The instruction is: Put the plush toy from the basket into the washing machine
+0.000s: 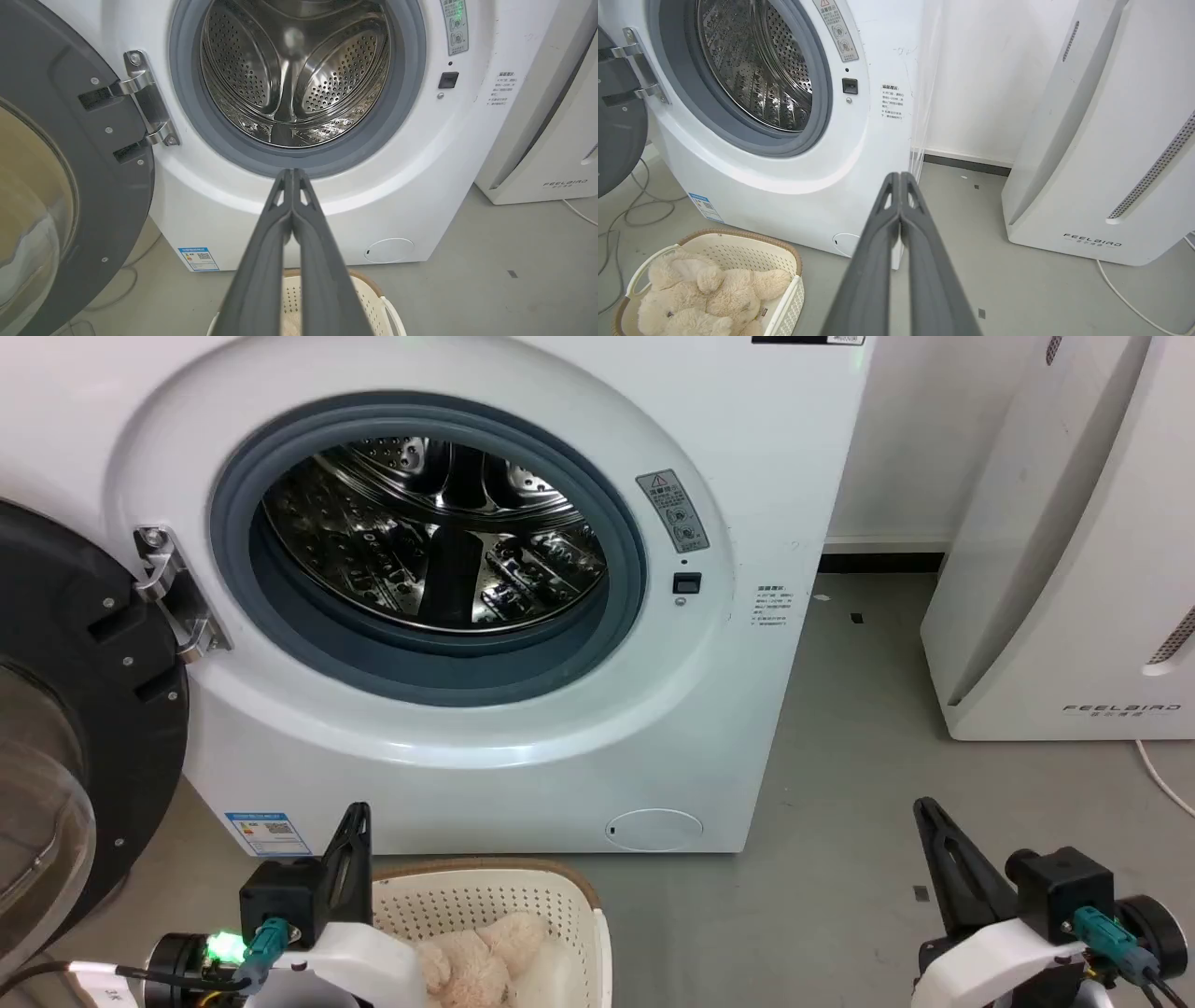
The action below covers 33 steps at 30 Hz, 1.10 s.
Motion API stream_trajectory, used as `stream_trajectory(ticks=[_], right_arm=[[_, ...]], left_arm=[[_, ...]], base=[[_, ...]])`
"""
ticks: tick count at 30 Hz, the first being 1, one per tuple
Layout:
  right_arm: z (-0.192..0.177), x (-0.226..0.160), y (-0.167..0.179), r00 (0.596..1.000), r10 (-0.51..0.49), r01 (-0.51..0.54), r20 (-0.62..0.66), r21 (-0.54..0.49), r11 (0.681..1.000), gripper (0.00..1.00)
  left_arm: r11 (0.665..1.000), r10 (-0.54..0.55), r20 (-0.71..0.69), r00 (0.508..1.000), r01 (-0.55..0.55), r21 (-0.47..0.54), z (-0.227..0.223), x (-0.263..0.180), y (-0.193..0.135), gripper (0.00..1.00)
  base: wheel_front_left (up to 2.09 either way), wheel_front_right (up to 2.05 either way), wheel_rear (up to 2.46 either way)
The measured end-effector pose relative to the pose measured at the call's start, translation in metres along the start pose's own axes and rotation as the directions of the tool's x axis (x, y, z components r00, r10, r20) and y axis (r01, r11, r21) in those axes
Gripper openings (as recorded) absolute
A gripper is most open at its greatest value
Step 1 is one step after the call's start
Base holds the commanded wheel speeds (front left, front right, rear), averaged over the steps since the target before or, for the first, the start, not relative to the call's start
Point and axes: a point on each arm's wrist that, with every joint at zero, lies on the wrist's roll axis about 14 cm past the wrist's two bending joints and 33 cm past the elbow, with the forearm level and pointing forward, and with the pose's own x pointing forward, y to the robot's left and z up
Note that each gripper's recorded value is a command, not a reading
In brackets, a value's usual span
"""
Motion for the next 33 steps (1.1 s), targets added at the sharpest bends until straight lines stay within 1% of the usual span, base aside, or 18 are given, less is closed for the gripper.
stream_trajectory(ticks=[22,23,33], right_arm=[[0.0,0.0,0.0,1.0,0.0,0.0,0.0,0.0,1.0,0.0],[-0.0001,0.0,-0.0001,1.0,0.0,0.0,0.0,0.001,1.0,1.0],[0.0005,0.0001,-0.0028,1.0,-0.008,0.008,0.006,0.013,1.0,1.0]], left_arm=[[1.0,0.0,0.0,1.0,0.0,0.0,0.0,0.0,0.0,0.0],[1.0,0.0,0.0,1.0,0.0,0.0,-0.0001,0.0,0.0,1.0],[1.0,0.003,0.001,1.0,-0.003,0.0,-0.0013,0.0002,-0.0012,1.0]], base=[[0.0,0.0,0.0],[0.0,0.0,0.0],[0.0,0.0,0.0]])
